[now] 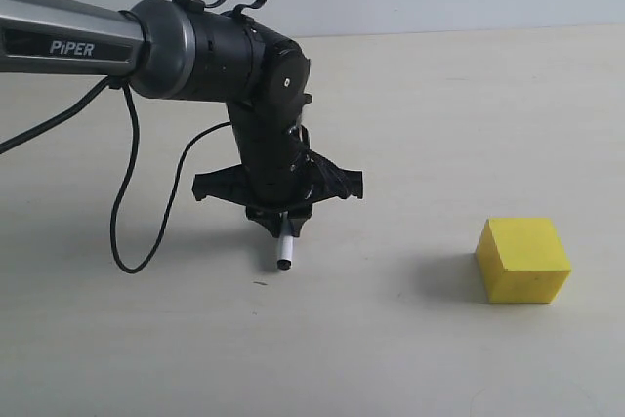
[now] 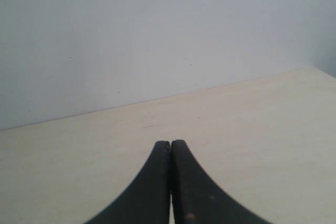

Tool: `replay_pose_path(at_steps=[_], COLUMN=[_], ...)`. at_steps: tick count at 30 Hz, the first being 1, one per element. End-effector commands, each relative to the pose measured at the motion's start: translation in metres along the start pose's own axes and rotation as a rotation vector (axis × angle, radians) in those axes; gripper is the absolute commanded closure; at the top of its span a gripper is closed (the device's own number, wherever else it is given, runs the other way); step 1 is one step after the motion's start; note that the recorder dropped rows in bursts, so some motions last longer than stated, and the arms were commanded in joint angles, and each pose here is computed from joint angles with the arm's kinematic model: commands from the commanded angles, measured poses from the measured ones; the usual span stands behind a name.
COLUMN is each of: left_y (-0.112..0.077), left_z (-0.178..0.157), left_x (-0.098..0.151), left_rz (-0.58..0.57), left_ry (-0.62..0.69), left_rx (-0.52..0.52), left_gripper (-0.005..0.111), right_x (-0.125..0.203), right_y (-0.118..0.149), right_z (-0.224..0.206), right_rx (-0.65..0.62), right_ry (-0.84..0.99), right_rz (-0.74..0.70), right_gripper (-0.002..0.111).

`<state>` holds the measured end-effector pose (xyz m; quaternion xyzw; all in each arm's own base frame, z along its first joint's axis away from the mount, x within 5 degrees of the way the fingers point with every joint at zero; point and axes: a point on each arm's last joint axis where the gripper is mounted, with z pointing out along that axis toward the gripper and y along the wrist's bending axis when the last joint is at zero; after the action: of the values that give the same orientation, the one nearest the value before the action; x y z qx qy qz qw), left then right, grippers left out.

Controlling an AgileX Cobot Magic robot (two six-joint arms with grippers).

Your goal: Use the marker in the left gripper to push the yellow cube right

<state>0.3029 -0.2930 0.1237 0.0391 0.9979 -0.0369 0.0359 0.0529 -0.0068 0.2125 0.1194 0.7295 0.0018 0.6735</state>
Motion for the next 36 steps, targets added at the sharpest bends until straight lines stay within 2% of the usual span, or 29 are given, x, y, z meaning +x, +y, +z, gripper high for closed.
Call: replay_pose_path(at_steps=[1,14,18,20,22,24,30,36], left_y=[0.000,0.000,0.000,0.000,0.000,0.000,0.000,0.001], left_z=[0.000,0.000,0.000,0.000,0.000,0.000,-0.004,-0.051], left_x=[-0.002,-0.001,-0.001,-0.001,-0.001,-0.001,-0.002,0.001], left_rz=[-0.049,-0.066,-0.073,-0.075,-0.075,-0.075,-0.057,0.059], left_ry=[0.002,0.006,0.007,0.008,0.008,0.008,-0.005,-0.051], left_rx=[0.007,0.003,0.004,0.004,0.004,0.004,0.014,0.049], left_gripper=[0.107,0.104,0.089,0.075,0.067,0.064,0.063,0.064], right_x=[0.001,0.001,0.001,0.001,0.001,0.001,0.001,0.001], right_y=[-0.001,-0.001,-0.001,-0.001,-0.001,-0.001,-0.001,-0.001], right_z=[0.000,0.000,0.000,0.000,0.000,0.000,0.000,0.000], right_rx=[0.005,0.005,0.005,0.005,0.005,0.005,0.005,0.005], right_ry=[-0.002,-0.002,-0.002,-0.002,-0.002,-0.002,-0.002,-0.002], right_rz=[-0.010,-0.010,-0.010,-0.010,-0.010,-0.010,-0.010,-0.010], right_gripper=[0.108,0.108,0.108,0.108,0.108,0.108,0.108,0.108])
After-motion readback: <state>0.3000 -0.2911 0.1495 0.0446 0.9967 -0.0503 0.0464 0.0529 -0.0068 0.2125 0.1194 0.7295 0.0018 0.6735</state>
